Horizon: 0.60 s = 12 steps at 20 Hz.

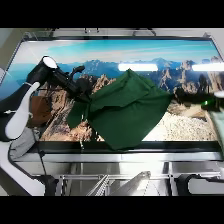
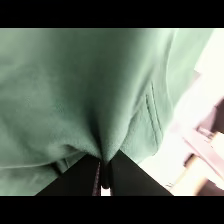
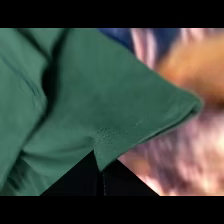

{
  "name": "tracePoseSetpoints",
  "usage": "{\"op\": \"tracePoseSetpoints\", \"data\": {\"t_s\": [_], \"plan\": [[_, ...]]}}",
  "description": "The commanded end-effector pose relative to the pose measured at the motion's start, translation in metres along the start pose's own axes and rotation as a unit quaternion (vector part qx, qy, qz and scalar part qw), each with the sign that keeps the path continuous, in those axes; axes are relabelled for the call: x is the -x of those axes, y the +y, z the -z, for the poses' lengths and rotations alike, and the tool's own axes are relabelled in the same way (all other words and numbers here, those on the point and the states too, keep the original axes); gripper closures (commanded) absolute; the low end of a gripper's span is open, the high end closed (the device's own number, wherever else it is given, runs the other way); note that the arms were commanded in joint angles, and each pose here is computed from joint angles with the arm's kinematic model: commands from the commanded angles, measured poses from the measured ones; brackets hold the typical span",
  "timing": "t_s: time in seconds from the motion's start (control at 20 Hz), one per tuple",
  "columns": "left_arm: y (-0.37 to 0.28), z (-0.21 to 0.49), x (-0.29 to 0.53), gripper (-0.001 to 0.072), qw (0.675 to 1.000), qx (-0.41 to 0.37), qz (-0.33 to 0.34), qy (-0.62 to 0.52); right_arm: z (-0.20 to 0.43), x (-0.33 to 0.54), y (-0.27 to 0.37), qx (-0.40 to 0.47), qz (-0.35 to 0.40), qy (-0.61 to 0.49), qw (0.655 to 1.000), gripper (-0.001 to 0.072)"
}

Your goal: Fold the shirts.

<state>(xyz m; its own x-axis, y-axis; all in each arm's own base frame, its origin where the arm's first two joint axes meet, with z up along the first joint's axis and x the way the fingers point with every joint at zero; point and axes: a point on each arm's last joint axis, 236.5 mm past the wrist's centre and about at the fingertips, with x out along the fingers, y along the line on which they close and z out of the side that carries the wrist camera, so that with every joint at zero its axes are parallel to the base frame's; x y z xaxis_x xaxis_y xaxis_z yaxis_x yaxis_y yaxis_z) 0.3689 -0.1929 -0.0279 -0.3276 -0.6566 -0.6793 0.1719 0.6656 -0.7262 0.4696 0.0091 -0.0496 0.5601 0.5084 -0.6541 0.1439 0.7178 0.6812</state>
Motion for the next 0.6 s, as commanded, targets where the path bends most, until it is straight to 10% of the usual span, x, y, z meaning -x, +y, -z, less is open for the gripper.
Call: {"op": "tracePoseSetpoints", "data": {"t_s": [0.0, 0.25, 0.35, 0.45, 0.55], "plan": [[-0.018, 0.067, -0.014, 0.0691, 0.995, 0.063, 0.072, 0.04, -0.059, -0.032, 0.039, 0.064, -0.061, 0.021, 0.996, 0.0686], [-0.028, 0.106, -0.032, 0.0689, 0.981, 0.116, 0.152, 0.028, -0.078, -0.053, 0.083, 0.13, -0.106, 0.041, 0.985, 0.065], [-0.028, 0.085, -0.004, 0.067, 0.974, 0.107, 0.199, -0.033, -0.083, -0.033, 0.083, 0.133, -0.113, 0.043, 0.984, 0.042], [-0.003, 0.065, 0.035, 0.0447, 0.971, 0.101, 0.188, -0.106, -0.075, -0.004, 0.073, 0.125, -0.13, 0.074, 0.981, 0.0422], [0.039, 0.051, 0.079, 0.0447, 0.965, 0.12, 0.149, -0.181, -0.053, 0.028, 0.059, 0.101, -0.158, 0.134, 0.973, 0.0494]]}}
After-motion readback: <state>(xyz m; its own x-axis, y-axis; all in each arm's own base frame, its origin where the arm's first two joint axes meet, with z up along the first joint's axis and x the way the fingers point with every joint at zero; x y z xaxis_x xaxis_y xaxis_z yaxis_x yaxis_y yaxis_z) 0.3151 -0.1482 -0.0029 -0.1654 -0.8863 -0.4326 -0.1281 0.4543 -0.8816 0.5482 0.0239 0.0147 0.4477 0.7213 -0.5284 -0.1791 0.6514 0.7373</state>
